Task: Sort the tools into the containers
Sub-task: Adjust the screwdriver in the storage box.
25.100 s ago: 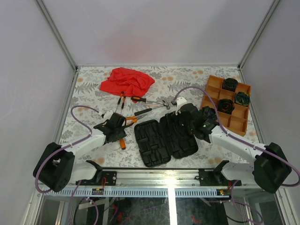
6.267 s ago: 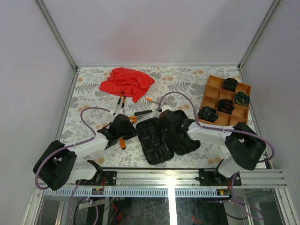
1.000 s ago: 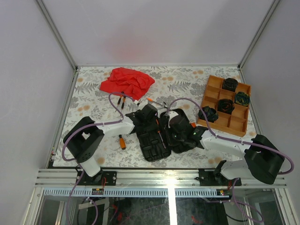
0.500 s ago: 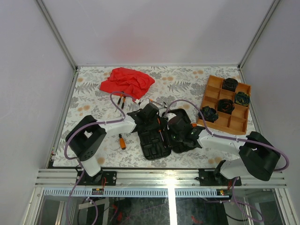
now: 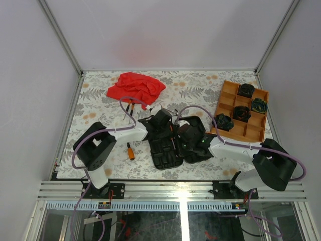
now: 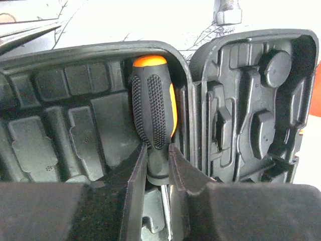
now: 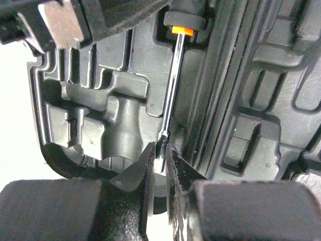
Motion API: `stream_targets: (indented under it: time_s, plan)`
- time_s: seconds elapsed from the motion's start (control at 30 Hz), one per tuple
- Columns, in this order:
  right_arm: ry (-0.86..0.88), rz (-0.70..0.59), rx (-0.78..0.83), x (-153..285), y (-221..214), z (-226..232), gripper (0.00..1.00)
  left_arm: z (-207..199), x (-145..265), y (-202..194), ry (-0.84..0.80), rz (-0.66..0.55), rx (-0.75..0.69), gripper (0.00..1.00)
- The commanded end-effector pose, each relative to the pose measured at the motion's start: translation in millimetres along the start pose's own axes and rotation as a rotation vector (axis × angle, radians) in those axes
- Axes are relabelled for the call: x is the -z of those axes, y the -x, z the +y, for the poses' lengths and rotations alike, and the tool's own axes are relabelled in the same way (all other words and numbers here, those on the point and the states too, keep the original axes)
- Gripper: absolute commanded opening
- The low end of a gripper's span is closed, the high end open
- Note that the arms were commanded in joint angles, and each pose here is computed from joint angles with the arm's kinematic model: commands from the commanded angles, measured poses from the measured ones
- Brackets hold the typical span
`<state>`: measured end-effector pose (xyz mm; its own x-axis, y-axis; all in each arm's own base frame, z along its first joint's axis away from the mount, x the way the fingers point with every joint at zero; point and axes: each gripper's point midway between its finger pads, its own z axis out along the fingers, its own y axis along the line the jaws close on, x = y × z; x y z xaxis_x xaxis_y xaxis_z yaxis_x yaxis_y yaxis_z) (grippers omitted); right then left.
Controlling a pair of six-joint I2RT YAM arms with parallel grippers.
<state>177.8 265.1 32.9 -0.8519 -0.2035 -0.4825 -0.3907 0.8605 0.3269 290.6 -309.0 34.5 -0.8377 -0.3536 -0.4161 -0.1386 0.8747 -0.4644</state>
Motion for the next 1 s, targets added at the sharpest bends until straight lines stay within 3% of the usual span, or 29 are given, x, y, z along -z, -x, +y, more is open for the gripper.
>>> stream_targets:
  time_s: [0.0,0.67,0.97]
  plan:
    - [-0.194,0.08,0.002,-5.5,-25.6,-40.5,0.0,60.9,-19.6,-36.8,0.214,0.101,-0.068,0.0]
    - [-0.528,0.22,-0.01,-20.5,-91.1,-100.3,0.0,99.3,-25.0,-57.3,0.309,0.145,-0.109,0.0]
    - [-0.579,0.254,-0.033,-26.8,-116.4,-104.5,0.0,106.6,-28.6,-61.6,0.329,0.156,-0.119,0.0]
